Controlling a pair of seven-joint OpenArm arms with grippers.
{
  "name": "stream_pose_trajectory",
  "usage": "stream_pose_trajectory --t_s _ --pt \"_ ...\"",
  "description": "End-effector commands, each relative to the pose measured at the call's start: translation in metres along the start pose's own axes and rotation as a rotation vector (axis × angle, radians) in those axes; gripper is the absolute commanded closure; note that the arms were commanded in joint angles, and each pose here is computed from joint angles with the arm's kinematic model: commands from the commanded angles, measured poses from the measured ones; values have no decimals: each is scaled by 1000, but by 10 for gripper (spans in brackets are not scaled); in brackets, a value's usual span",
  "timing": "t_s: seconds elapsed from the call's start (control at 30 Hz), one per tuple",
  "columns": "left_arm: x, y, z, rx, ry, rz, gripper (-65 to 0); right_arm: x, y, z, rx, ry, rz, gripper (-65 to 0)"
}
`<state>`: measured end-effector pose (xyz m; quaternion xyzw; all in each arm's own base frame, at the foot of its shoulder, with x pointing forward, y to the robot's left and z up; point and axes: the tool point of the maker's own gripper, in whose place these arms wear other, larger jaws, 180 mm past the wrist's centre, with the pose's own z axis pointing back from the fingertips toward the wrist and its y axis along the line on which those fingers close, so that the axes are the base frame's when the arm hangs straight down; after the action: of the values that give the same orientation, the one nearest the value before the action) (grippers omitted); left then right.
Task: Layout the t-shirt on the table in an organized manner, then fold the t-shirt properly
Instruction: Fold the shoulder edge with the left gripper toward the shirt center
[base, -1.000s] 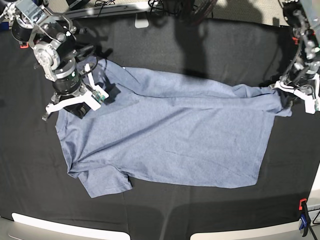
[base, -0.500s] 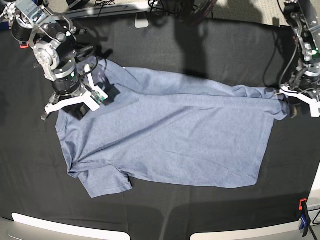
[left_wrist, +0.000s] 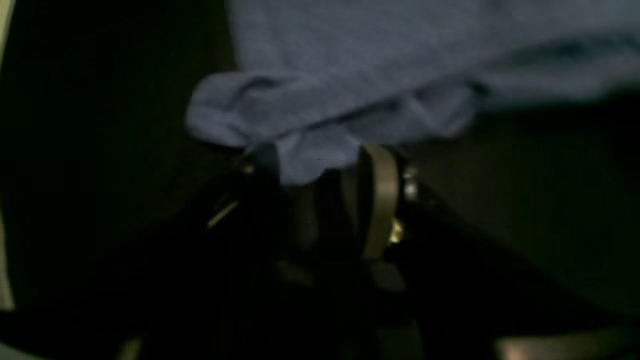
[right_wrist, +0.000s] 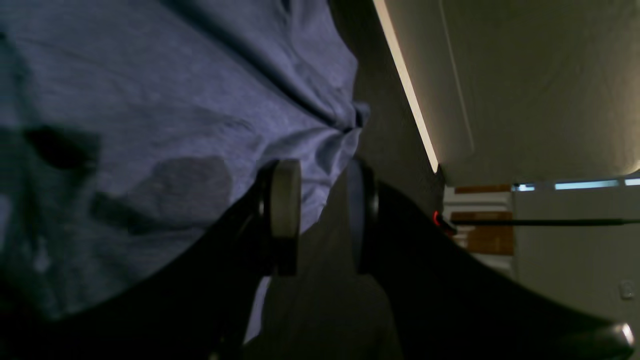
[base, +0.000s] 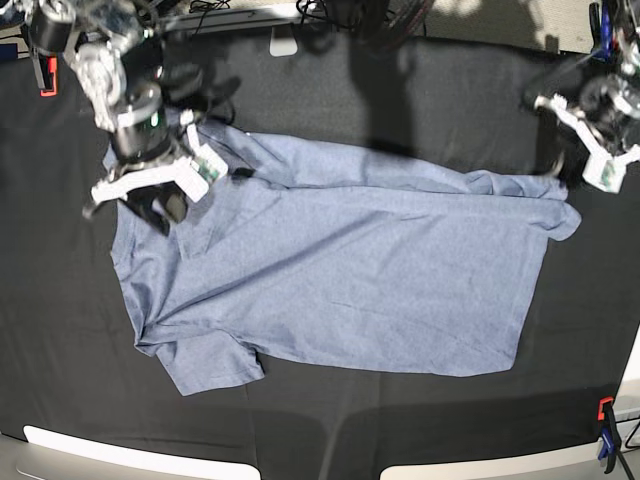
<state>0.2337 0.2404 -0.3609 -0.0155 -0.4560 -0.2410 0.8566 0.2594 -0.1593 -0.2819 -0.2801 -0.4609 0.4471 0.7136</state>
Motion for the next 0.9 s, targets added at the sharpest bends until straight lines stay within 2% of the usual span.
stream_pose_trajectory --t_s 0.0,0.1,0.33,0.4,0.5,0.63,0.77,0.87 --pt "7 5 1 2 -7 -82 -204 8 -12 4 -39 -36 1 -158" --pt "-11 -7 -5 -63 112 -282 -204 5 -8 7 -30 -25 -10 -158" --pt "-18 -4 -22 -19 204 -608 -204 -5 -15 8 -71 36 16 -158" --pt "-18 4 -27 10 212 -643 -204 -6 -18 8 -88 41 11 -158" --pt "-26 17 -37 23 242 -638 -204 -9 -17 11 -100 53 23 -158" --pt "-41 18 -50 -8 253 -618 -204 -13 -13 18 -115 59 56 -158" --pt "-51 18 -61 -28 298 -675 -204 -17 -11 22 -119 78 67 -158" --pt "-56 22 -66 -29 316 -671 -200 -24 -7 25 -108 107 67 -158"
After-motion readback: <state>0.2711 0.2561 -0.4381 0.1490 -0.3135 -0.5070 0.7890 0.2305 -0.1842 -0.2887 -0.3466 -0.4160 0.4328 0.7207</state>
